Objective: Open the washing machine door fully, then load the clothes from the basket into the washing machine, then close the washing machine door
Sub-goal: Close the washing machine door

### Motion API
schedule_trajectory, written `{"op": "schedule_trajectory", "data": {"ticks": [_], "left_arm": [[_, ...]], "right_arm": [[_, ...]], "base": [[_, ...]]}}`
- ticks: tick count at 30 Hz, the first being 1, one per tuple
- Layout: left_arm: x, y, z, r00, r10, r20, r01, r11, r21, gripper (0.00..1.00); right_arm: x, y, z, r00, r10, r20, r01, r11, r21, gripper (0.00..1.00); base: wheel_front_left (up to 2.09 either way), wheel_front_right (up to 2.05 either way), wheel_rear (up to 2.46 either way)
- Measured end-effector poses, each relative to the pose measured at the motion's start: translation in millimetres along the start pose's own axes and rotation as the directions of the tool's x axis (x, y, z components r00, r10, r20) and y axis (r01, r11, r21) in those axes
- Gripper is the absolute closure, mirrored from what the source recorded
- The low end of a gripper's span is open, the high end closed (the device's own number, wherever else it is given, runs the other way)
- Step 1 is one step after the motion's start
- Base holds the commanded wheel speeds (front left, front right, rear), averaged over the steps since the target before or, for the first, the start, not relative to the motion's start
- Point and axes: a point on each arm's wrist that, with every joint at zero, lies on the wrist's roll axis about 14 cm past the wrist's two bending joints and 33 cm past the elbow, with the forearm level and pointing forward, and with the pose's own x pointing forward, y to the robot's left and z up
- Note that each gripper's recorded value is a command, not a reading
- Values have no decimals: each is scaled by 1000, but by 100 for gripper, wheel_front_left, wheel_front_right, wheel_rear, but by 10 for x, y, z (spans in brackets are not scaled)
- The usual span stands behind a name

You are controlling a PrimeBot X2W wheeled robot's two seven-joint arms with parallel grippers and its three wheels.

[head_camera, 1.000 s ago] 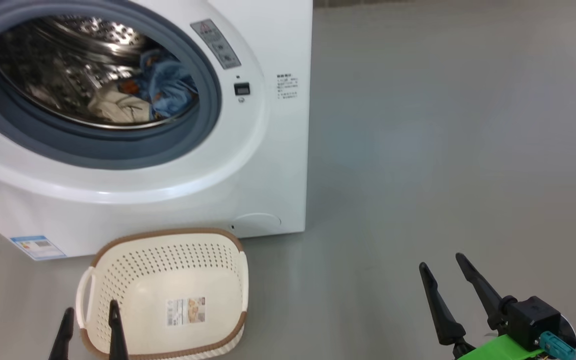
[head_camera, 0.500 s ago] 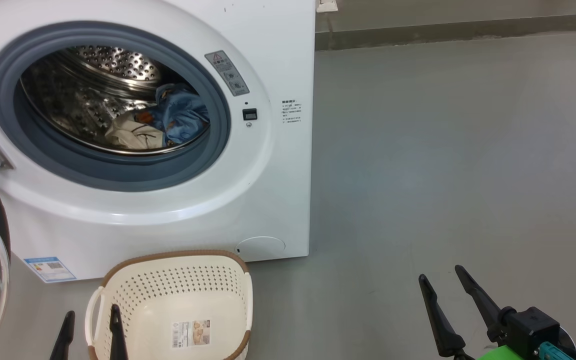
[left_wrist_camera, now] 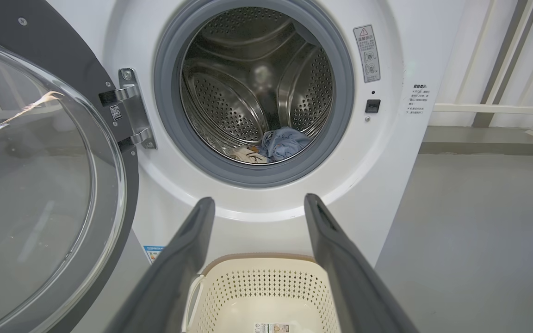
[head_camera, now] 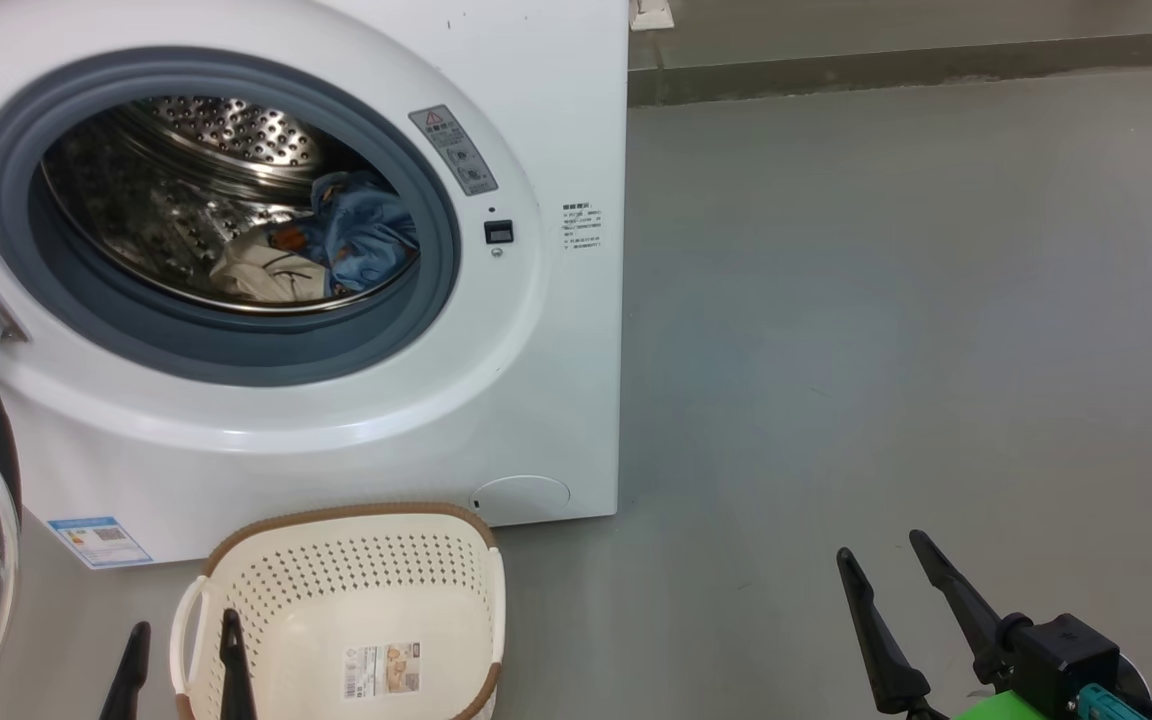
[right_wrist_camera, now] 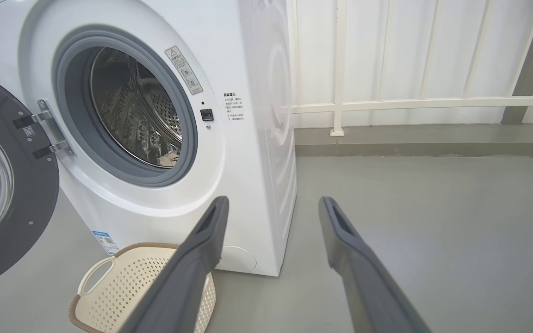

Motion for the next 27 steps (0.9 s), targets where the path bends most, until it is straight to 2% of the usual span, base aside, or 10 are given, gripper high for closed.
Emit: {"op": "schedule_trajectory", "data": {"ticks": [16,27], "left_arm": [[-15,25,-18,1000,7,-6,-7,1000,11,0],[-35,74,-41,1000,23,-13,-23,1000,13,0]], "right_arm": [[5,12,-4,1000,3,-1,-3,1000,1,0],[37,39,-16,1000,14,-4,-14,1000,2,0]], "base": [[-11,11,0],[-144,144,0]]}}
